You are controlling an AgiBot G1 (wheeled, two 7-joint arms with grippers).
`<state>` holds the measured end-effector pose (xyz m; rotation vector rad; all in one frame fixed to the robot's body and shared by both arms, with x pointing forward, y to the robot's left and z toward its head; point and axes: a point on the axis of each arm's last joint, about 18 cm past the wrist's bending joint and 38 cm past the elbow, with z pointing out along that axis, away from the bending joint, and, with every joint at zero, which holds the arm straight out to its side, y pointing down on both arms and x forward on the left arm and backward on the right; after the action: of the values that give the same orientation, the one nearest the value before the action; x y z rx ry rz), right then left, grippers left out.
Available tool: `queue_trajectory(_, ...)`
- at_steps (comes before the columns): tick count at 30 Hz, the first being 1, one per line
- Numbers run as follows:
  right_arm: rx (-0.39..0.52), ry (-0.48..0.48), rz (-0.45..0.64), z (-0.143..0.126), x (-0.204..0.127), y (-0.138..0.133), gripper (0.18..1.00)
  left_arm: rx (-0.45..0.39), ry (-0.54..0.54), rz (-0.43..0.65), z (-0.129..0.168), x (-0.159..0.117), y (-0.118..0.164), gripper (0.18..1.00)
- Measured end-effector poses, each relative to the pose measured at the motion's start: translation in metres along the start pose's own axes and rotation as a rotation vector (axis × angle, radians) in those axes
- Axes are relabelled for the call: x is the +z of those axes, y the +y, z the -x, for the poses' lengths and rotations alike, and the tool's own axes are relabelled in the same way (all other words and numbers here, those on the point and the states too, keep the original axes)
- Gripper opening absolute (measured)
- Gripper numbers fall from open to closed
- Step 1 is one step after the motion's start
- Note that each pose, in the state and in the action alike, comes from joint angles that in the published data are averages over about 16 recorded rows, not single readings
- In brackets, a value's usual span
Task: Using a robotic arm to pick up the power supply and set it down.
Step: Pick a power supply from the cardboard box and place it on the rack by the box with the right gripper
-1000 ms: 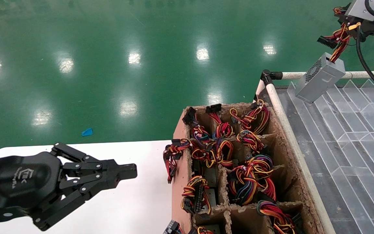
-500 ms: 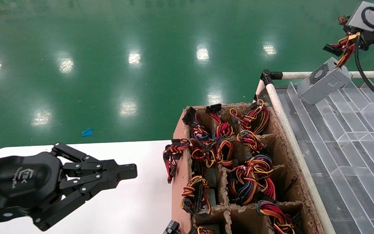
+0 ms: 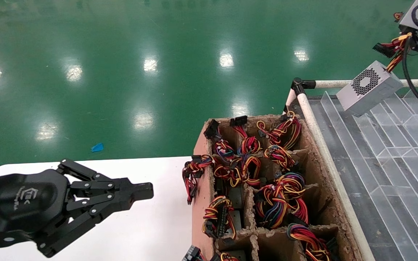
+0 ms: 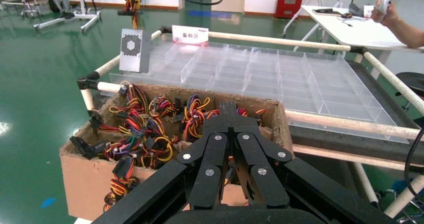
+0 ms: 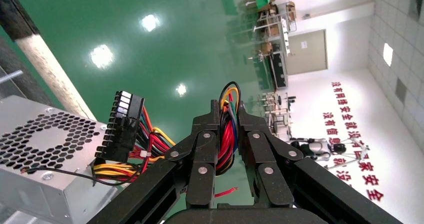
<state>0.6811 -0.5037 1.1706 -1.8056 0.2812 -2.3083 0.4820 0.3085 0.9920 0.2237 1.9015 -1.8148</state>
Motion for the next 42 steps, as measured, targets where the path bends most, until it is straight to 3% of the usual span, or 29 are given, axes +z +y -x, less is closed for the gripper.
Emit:
queue_trajectory(14,0.103,-0.021,-0.033,0.034,0.013,-0.011,0.235,0.000,0.000,0.000,0.000,0.000,0.000,0.191)
queue_trajectory(26,0.220,0.024,-0.055,0.031,0.013,-0.012,0.248,0.000,0.000,0.000,0.000,0.000,0.000,0.191)
queue_trajectory(33,0.253,0.045,-0.072,0.024,0.011,-0.014,0.289,0.000,0.000,0.000,0.000,0.000,0.000,0.191)
queue_trajectory(42,0.310,0.075,-0.098,0.011,0.008,-0.016,0.417,0.000,0.000,0.000,0.000,0.000,0.000,0.191)
